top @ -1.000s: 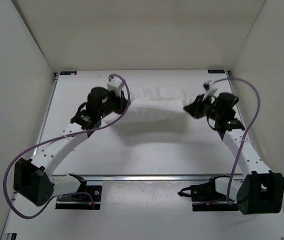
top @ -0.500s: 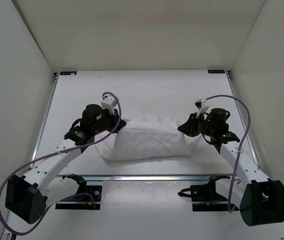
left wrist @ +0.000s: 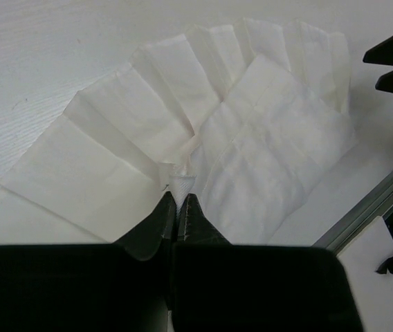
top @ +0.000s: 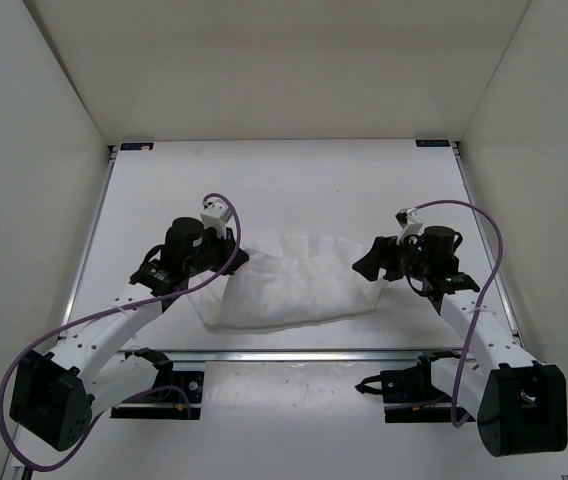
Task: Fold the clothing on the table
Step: Fold the skirt
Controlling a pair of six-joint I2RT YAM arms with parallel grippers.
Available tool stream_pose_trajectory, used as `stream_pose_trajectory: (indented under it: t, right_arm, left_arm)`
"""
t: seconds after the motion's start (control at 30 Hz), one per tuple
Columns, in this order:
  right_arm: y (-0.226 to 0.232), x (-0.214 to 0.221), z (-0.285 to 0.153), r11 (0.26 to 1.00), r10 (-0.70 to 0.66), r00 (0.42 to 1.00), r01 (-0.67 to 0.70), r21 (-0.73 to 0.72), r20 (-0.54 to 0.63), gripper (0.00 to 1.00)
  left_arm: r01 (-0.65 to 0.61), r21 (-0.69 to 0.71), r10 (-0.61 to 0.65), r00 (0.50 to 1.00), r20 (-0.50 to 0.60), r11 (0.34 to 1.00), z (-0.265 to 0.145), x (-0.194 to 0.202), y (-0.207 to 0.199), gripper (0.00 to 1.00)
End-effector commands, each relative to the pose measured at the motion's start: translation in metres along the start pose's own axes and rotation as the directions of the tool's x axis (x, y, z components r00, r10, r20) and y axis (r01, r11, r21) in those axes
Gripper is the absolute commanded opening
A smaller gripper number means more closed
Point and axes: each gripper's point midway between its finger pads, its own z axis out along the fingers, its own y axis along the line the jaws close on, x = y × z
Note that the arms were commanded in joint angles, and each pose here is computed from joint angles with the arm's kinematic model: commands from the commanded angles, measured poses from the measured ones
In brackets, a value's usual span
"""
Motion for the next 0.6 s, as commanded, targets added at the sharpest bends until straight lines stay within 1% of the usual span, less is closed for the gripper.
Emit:
stream_pose_trajectory:
  t: [0.0,0.07,0.1,0.2,0.27,0.3,0.33,0.47,0.57]
  right_arm:
    - [0.008,-0.001,0.007,0.998,-0.039,0.999,0.04,-0.046,0.02,0.78]
    - [0.01,-0.003,0.01,0.997,-0.047,0.999,0.048,-0.055,0.022,0.85]
    - [0.012,-0.007,0.012,0.996,-0.053,0.998,0.055,-0.064,0.035,0.87]
    - [0.012,-0.015,0.021,0.995,-0.059,0.998,0.062,-0.084,0.037,0.87]
    - [0.012,-0.02,0.032,0.993,-0.062,0.998,0.063,-0.1,0.014,0.87]
    - [0.015,-0.012,0.038,0.992,-0.061,0.998,0.058,-0.113,-0.022,0.88]
    - [0.016,-0.023,0.042,0.99,-0.078,0.997,0.076,-0.12,-0.008,0.88]
    - [0.023,-0.023,0.061,0.982,-0.105,0.994,0.098,-0.161,-0.039,0.87]
    - [0.024,-0.023,0.069,0.979,-0.098,0.994,0.087,-0.184,-0.05,0.87]
  left_arm:
    - [0.029,0.034,-0.029,1.0,0.005,0.999,-0.002,0.006,-0.007,0.0]
    - [0.041,0.019,-0.041,0.999,-0.01,0.999,-0.001,0.012,-0.004,0.0]
    - [0.048,0.014,-0.048,0.999,-0.022,0.999,0.0,0.017,-0.002,0.0]
    - [0.056,-0.004,-0.056,0.998,-0.038,0.998,0.003,0.022,0.004,0.0]
    - [0.062,0.0,-0.062,0.997,-0.047,0.998,0.005,0.025,0.003,0.0]
    - [0.06,-0.008,-0.06,0.997,-0.049,0.998,0.006,0.026,0.005,0.0]
    - [0.061,0.0,-0.06,0.997,-0.056,0.998,0.007,0.027,0.003,0.0]
    - [0.057,-0.007,-0.058,0.996,-0.062,0.998,0.007,0.029,0.007,0.0]
    - [0.061,-0.02,-0.062,0.996,-0.067,0.998,0.007,0.029,0.01,0.0]
